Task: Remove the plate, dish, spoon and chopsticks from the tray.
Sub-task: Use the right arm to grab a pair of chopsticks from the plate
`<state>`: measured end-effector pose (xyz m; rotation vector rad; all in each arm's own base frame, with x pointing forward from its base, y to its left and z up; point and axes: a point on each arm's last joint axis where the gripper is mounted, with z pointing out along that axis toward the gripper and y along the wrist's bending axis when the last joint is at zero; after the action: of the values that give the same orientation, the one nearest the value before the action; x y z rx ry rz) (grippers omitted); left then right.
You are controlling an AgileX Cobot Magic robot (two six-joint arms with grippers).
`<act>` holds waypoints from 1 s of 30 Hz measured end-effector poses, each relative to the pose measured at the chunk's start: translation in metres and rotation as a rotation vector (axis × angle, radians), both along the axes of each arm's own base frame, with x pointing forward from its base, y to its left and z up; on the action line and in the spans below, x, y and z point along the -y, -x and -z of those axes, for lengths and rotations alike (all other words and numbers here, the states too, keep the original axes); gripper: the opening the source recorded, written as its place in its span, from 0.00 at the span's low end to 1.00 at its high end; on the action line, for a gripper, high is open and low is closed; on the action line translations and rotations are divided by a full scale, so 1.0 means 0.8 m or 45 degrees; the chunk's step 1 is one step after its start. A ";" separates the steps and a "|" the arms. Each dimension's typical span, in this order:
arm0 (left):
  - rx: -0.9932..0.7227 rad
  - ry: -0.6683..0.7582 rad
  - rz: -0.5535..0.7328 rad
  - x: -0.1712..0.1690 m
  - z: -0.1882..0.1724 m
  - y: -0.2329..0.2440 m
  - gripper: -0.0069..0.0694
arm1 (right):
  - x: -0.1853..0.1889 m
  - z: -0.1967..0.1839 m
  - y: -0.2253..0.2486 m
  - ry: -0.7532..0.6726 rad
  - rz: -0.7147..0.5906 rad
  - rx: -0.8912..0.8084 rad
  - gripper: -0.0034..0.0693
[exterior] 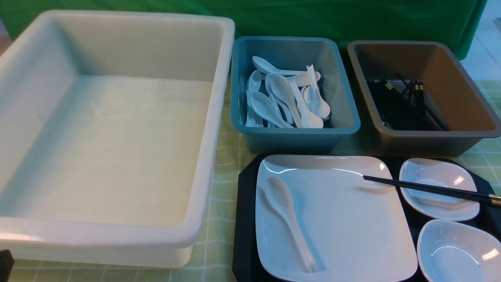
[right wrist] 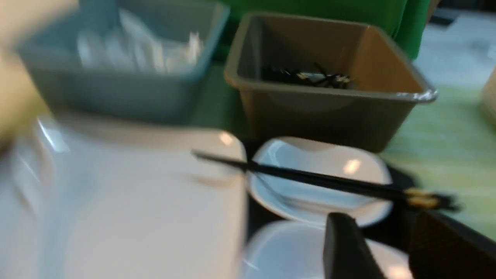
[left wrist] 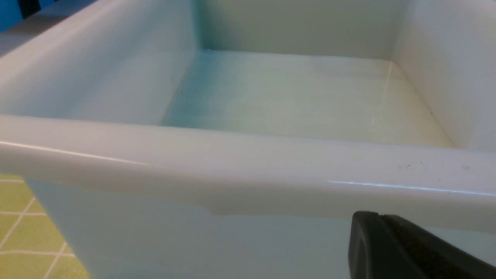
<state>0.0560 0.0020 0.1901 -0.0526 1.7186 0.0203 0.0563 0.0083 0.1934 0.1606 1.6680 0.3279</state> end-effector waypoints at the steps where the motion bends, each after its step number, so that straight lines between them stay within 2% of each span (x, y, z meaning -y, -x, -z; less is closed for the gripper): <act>1: 0.000 0.000 0.000 0.000 0.000 0.000 0.09 | -0.001 -0.001 0.000 -0.175 0.008 -0.007 0.38; 2: 0.000 0.000 0.000 0.000 0.000 0.000 0.09 | -0.001 -0.003 0.000 -0.333 0.019 -0.013 0.38; 4: 0.000 0.000 0.000 0.000 0.000 0.000 0.09 | -0.001 -0.004 0.000 -0.496 0.031 -0.014 0.38; 8: 0.000 0.000 0.000 0.000 0.000 0.000 0.09 | 0.000 -0.007 0.000 -0.661 0.045 -0.001 0.38; 9: 0.000 0.000 0.000 0.000 0.000 0.000 0.09 | 0.001 -0.009 -0.001 -0.778 0.053 0.006 0.38; 10: 0.000 0.000 0.000 0.000 0.000 0.000 0.09 | 0.001 -0.009 -0.001 -0.779 0.053 0.006 0.38; 12: 0.000 0.000 0.000 0.000 0.000 0.000 0.09 | 0.005 -0.019 -0.001 -0.890 0.063 0.123 0.37; 15: 0.000 0.000 0.000 0.000 0.000 0.000 0.09 | 0.016 -0.053 0.004 -0.892 0.076 0.457 0.21; 16: 0.000 0.000 0.000 0.000 0.000 0.000 0.09 | 0.016 -0.056 0.004 -0.883 0.078 0.473 0.18; 17: 0.000 0.000 0.000 0.000 0.000 0.000 0.09 | 0.018 -0.085 0.004 -0.776 0.092 0.560 0.11; 19: 0.000 0.000 0.000 0.000 0.000 0.000 0.09 | 0.015 -0.133 -0.004 -0.535 0.106 0.550 0.07; 22: 0.000 0.000 0.000 0.000 0.000 0.000 0.09 | 0.002 -0.193 -0.034 -0.186 0.047 0.340 0.06; 23: 0.000 0.000 0.000 0.000 0.000 0.000 0.09 | -0.003 -0.207 -0.045 -0.103 0.073 0.246 0.06; 24: 0.000 0.000 0.000 0.000 0.000 0.000 0.09 | -0.011 -0.223 -0.066 0.031 -0.064 0.067 0.06; 27: 0.000 0.000 0.000 0.000 0.000 0.000 0.09 | -0.019 -0.235 -0.113 0.276 -0.188 -0.397 0.06; 28: 0.000 0.000 0.000 0.000 0.000 0.000 0.09 | -0.020 -0.235 -0.120 0.300 -0.207 -0.471 0.06; 29: 0.000 0.000 0.000 0.000 0.000 0.000 0.09 | -0.017 -0.226 -0.148 0.427 -0.239 -0.759 0.06; 30: 0.000 0.000 0.000 0.000 0.000 0.000 0.09 | -0.014 -0.219 -0.160 0.495 -0.239 -0.904 0.06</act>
<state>0.0560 0.0020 0.1901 -0.0526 1.7186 0.0203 0.1844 0.0196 0.3685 -0.1986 2.4226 0.0749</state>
